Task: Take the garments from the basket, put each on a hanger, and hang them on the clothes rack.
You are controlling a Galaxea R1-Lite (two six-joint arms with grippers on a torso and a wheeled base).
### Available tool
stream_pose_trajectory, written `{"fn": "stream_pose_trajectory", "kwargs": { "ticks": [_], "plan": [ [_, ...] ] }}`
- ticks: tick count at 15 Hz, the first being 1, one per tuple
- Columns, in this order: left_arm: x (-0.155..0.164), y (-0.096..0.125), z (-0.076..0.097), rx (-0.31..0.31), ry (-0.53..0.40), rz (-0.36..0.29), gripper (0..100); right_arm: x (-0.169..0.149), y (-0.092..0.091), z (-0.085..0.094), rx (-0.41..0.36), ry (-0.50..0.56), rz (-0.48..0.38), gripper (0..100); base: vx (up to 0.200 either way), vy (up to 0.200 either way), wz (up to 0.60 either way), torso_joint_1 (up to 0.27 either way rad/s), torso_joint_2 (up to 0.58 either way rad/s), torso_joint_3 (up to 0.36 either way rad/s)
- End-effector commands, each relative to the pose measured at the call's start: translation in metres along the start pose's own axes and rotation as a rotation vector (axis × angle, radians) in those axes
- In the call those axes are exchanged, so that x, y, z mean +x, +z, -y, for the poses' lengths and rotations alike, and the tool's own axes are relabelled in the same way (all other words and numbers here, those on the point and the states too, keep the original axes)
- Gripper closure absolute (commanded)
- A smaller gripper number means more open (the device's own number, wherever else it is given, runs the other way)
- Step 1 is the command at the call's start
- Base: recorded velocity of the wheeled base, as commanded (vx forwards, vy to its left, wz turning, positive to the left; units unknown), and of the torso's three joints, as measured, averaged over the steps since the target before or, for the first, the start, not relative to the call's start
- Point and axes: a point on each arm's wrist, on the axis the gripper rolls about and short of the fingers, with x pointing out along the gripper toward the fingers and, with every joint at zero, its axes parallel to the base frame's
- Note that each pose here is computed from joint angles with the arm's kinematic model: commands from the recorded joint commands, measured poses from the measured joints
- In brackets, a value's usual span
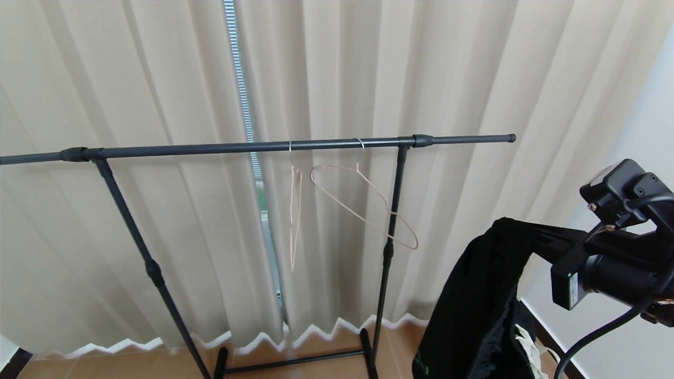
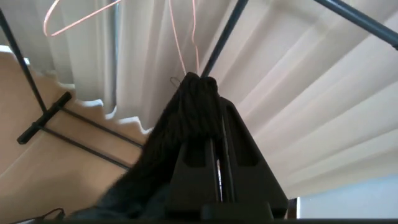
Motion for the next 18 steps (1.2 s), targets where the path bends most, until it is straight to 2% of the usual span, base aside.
{"fn": "stream_pose_trajectory", "kwargs": {
  "ticks": [1, 5, 7, 8, 10, 12, 14, 15, 16, 17, 18],
  "plan": [
    [0.000, 0.000, 0.000, 0.001, 0.001, -0.001, 0, 0.001, -0.001, 0.000, -0.002, 0.001, -0.006, 100, 0.000, 0.000, 0.60, 0.002, 0.01, 0.007],
    [0.000, 0.000, 0.000, 0.003, -0.002, -0.002, 0, 0.001, -0.001, 0.000, -0.003, -0.002, -0.007, 100, 0.000, 0.000, 0.00, 0.000, 0.00, 0.000],
    [0.000, 0.000, 0.000, 0.003, -0.006, -0.007, 0, -0.001, -0.004, 0.000, -0.028, -0.015, -0.018, 100, 0.000, 0.000, 0.00, 0.000, 0.00, 0.000],
    [0.003, 0.001, 0.000, -0.004, -0.003, -0.054, 0, -0.004, -0.006, 0.001, -0.079, -0.055, -0.038, 100, 0.000, 0.000, 0.00, 0.000, 0.00, 0.000],
    [0.018, 0.005, -0.002, -0.029, -0.026, -0.233, 0, -0.001, 0.003, 0.001, -0.078, -0.082, -0.042, 100, 0.000, 0.000, 0.00, 0.000, 0.00, 0.000],
    [0.044, 0.036, -0.005, -0.075, -0.088, -0.370, 0, 0.005, 0.022, -0.007, -0.034, -0.018, -0.092, 100, 0.000, 0.000, 0.00, 0.000, 0.00, 0.000],
    [0.089, 0.072, -0.008, -0.158, -0.164, -0.492, 0, 0.000, 0.065, -0.025, 0.123, 0.105, -0.195, 100, 0.000, 0.000, 0.00, 0.000, 0.00, 0.000],
    [0.115, 0.084, -0.003, -0.195, -0.235, -0.553, 0, 0.005, 0.082, -0.033, 0.213, 0.131, -0.254, 100, 0.000, 0.000, 0.00, 0.000, 0.00, 0.000],
    [0.131, 0.091, 0.006, -0.235, -0.298, -0.592, 0, 0.016, 0.090, -0.036, 0.284, 0.124, -0.264, 100, 0.000, 0.000, 0.00, 0.000, 0.00, 0.000],
    [0.140, 0.094, 0.013, -0.259, -0.340, -0.621, 0, 0.025, 0.090, -0.039, 0.317, 0.119, -0.279, 100, 0.000, 0.000, 0.00, 0.000, 0.00, 0.000],
    [0.160, 0.095, 0.032, -0.280, -0.418, -0.702, 0, 0.045, 0.087, -0.047, 0.364, 0.107, -0.318, 100, 0.000, 0.000, 0.00, 0.000, 0.00, 0.000]
  ]
}}
